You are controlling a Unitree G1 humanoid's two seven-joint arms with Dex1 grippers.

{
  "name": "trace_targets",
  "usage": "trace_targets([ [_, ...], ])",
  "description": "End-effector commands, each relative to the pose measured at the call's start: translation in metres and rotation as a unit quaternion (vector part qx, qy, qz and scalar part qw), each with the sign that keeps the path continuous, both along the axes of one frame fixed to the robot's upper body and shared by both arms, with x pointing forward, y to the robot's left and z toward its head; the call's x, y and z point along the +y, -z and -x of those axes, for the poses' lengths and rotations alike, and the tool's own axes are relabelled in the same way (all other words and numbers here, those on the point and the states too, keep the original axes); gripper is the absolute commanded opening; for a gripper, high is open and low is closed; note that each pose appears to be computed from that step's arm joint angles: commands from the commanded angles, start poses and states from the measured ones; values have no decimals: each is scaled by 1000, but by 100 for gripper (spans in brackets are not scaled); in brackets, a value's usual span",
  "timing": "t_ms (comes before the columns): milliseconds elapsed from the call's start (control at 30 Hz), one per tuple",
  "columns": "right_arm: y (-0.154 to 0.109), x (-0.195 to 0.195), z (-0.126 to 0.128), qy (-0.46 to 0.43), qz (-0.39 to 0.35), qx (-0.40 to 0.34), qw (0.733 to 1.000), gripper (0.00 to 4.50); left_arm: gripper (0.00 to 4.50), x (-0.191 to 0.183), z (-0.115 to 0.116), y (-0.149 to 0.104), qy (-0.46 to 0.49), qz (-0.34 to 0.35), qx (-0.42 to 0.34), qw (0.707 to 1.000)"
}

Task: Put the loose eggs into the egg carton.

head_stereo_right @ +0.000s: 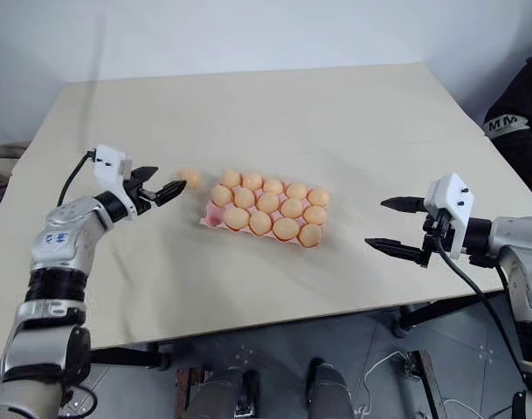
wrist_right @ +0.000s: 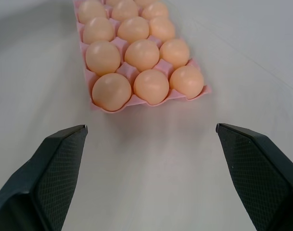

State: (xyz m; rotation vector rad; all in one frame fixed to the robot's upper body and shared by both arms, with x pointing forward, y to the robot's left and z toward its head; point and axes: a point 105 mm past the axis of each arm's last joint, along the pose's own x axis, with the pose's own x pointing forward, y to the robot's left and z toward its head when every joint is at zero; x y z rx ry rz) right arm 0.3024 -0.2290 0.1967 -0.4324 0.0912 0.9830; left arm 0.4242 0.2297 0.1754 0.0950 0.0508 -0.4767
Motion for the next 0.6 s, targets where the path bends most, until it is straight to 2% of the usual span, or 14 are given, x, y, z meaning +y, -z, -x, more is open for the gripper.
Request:
trace_targets([
  [33, -13, -1, 4, 3, -6, -25, 1000, 450, 449, -1, -11, -6, -1, -12, -19, 1000],
  [267, -12, -3, 9, 14, -7, -27, 1000, 450, 449, -15, -28, -4, -8, -16, -17, 1000],
  [600, -10, -4, 13, 23, -9, -29, 999, 450, 449, -25, -39, -1, -39, -7, 3, 999],
])
